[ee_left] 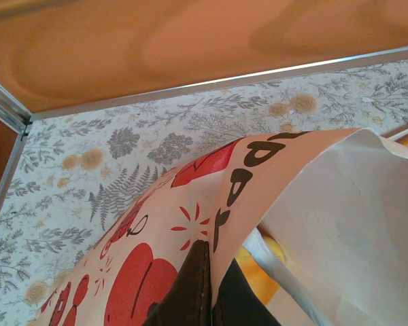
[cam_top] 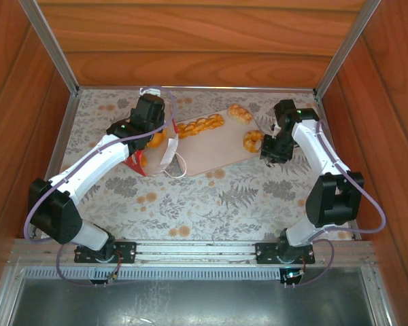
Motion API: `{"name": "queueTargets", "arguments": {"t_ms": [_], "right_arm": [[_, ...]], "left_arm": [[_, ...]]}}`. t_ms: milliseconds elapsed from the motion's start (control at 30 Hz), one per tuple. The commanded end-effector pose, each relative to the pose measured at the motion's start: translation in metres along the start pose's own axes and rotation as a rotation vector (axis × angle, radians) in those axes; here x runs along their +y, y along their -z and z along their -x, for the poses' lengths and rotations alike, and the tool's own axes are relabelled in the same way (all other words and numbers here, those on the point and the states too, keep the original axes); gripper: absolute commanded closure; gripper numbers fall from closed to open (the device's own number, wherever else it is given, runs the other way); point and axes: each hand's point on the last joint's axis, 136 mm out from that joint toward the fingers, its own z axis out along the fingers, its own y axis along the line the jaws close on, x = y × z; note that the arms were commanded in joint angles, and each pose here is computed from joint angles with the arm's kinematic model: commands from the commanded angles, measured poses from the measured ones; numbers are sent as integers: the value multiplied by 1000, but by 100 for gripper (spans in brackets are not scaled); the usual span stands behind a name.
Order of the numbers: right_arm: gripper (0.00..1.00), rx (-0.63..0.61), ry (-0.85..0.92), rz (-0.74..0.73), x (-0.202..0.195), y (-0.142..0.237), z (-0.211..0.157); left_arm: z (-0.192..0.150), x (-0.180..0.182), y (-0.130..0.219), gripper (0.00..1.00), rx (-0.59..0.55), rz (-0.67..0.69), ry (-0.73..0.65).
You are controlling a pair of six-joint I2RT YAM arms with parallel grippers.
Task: Take the fake bread out of the paper bag
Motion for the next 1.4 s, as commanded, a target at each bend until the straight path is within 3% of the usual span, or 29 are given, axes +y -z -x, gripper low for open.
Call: {"name": "queueTargets", "arguments": {"t_ms": [0, 567, 800, 1067, 1367], "right_arm": [[53, -15, 4, 45, 8, 7, 9], [50, -86, 4, -9, 0, 32, 14], [59, -121, 12, 60, 10, 47, 9], [72, -125, 54, 289, 52, 60, -8], [72, -231, 276, 489, 137, 119, -39]], "left_arm": [[-6, 3, -2, 100, 14, 12, -5], [-6, 7, 2, 100, 6, 22, -4], [-7, 8, 3, 100, 5, 21, 0], [-6, 9, 7, 100, -4, 14, 5], [-8, 9, 8, 100, -3, 6, 1]]}}
